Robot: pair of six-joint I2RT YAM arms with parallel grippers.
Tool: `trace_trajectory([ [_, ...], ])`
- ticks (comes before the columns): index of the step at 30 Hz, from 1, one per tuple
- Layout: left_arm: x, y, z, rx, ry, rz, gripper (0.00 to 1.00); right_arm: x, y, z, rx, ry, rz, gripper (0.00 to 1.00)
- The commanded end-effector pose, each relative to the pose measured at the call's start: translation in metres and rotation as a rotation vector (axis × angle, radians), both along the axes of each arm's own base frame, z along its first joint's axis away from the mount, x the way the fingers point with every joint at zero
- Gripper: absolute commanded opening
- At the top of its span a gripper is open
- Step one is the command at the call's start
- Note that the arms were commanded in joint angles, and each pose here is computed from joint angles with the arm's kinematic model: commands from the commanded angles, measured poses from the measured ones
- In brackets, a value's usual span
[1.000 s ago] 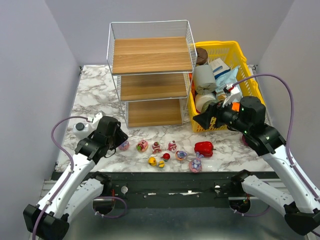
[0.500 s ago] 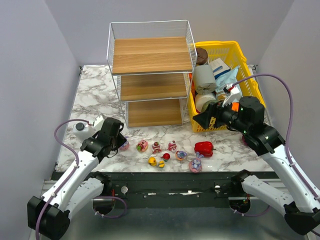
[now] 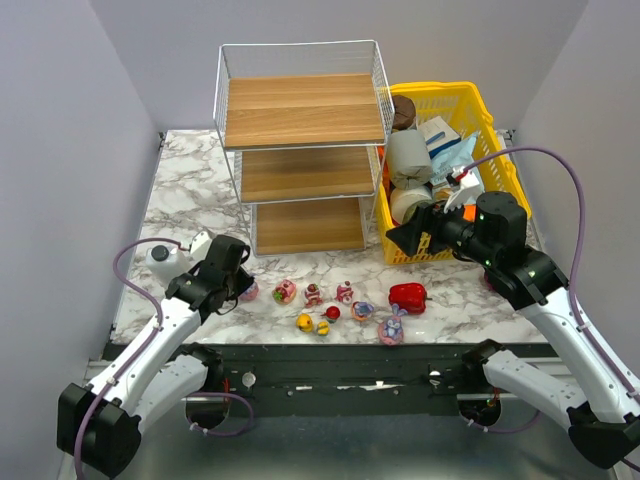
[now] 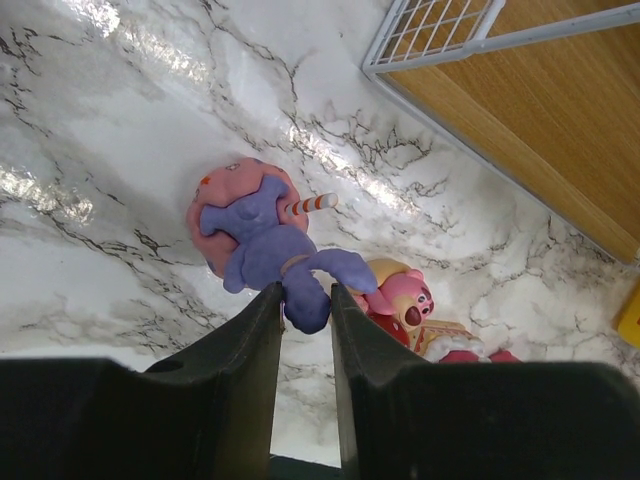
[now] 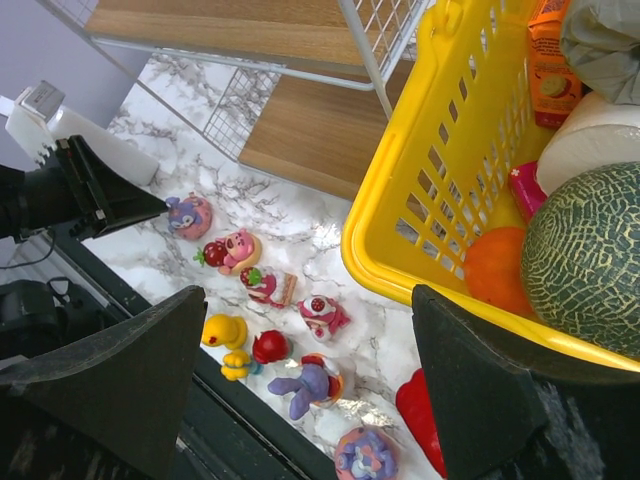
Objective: Place and organize the plastic toys onto the shelf
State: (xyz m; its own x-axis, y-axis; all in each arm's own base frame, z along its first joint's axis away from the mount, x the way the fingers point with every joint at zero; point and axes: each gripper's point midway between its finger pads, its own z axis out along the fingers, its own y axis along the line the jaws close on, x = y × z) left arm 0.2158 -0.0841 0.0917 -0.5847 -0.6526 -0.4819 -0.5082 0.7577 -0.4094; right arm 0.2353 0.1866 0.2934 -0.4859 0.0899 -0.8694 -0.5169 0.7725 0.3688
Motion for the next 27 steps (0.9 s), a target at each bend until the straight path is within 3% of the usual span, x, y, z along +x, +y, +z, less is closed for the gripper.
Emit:
trace_trajectory([
  [1, 0.003, 0.008, -0.002, 0.047, -0.015, 0.021, 0.23, 0.002, -0.003, -0.002, 0.0, 0.001, -0.032, 0.91],
  [5, 0.004, 0.009, 0.001, 0.061, -0.018, 0.006, 0.01, 0.003, -0.005, -0.003, -0.002, 0.005, -0.045, 0.9],
  [11, 0.006, 0.005, 0.02, 0.088, -0.052, -0.091, 0.0, 0.007, -0.01, -0.003, -0.004, 0.008, -0.085, 0.9],
  [27, 0.005, -0.065, 0.106, -0.034, -0.38, -0.508, 0.0, 0.01, -0.022, 0.016, 0.02, -0.015, -0.175, 0.9],
])
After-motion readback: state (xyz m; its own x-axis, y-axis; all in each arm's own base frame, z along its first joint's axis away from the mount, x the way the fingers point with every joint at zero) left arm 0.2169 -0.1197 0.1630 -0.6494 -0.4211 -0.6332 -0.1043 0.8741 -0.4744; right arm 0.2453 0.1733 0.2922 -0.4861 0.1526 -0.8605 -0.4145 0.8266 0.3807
